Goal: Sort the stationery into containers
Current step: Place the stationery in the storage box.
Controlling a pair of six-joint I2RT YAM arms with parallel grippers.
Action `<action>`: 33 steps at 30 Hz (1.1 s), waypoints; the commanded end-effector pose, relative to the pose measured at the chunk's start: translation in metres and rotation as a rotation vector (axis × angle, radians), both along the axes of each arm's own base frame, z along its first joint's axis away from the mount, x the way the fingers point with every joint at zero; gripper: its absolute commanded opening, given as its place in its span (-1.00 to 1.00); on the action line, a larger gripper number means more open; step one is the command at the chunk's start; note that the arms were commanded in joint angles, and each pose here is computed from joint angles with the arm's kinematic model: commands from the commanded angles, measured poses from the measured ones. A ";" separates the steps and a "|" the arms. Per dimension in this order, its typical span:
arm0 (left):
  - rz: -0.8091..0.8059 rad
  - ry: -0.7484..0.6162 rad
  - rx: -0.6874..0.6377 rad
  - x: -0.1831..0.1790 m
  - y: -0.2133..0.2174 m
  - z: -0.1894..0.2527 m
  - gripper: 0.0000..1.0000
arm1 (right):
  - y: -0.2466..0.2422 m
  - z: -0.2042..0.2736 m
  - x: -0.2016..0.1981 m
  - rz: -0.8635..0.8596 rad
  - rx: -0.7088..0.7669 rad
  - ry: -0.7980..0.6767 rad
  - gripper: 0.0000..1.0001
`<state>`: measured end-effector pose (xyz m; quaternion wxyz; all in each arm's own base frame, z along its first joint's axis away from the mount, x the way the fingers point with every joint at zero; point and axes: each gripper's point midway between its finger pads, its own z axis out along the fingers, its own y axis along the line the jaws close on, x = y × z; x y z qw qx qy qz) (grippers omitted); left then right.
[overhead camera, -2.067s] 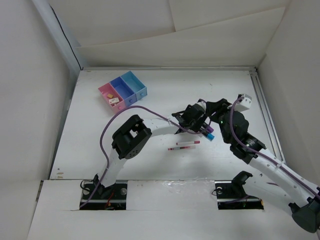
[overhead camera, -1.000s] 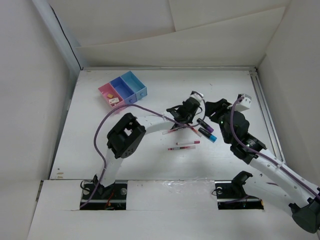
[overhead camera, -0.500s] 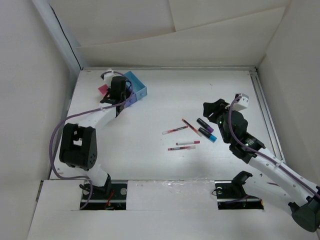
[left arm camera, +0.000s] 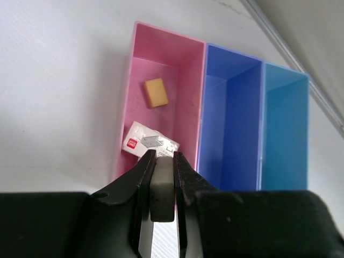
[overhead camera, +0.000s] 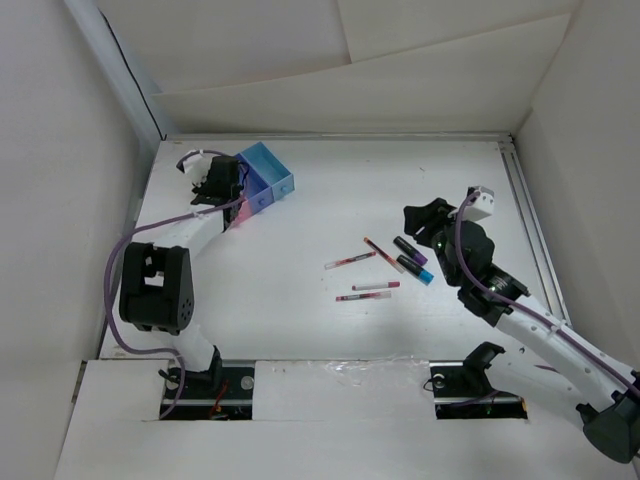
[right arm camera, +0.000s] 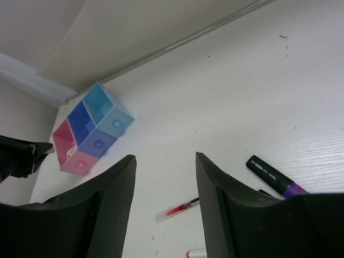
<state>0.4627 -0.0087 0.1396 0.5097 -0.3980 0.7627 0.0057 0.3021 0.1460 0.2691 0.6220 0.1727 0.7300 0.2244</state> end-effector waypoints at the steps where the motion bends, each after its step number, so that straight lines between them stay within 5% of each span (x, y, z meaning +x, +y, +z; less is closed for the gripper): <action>1: 0.066 -0.023 0.028 0.011 0.014 0.013 -0.96 | 0.002 0.017 0.002 0.010 0.019 -0.039 0.08; 3: 0.073 -0.010 0.036 0.016 0.014 0.010 -0.93 | 0.002 0.017 0.002 0.010 0.019 -0.039 0.08; 14: 0.031 0.014 0.042 0.021 0.009 0.003 0.02 | 0.001 0.017 0.002 0.011 0.010 -0.040 0.08; 23: -0.045 -0.113 0.050 0.001 -0.021 0.051 -0.02 | 0.002 0.014 0.003 0.011 0.004 -0.032 0.08; 33: -0.292 -0.189 0.070 -0.056 -0.091 0.062 -0.36 | -0.001 0.017 0.002 -0.001 0.008 -0.041 0.08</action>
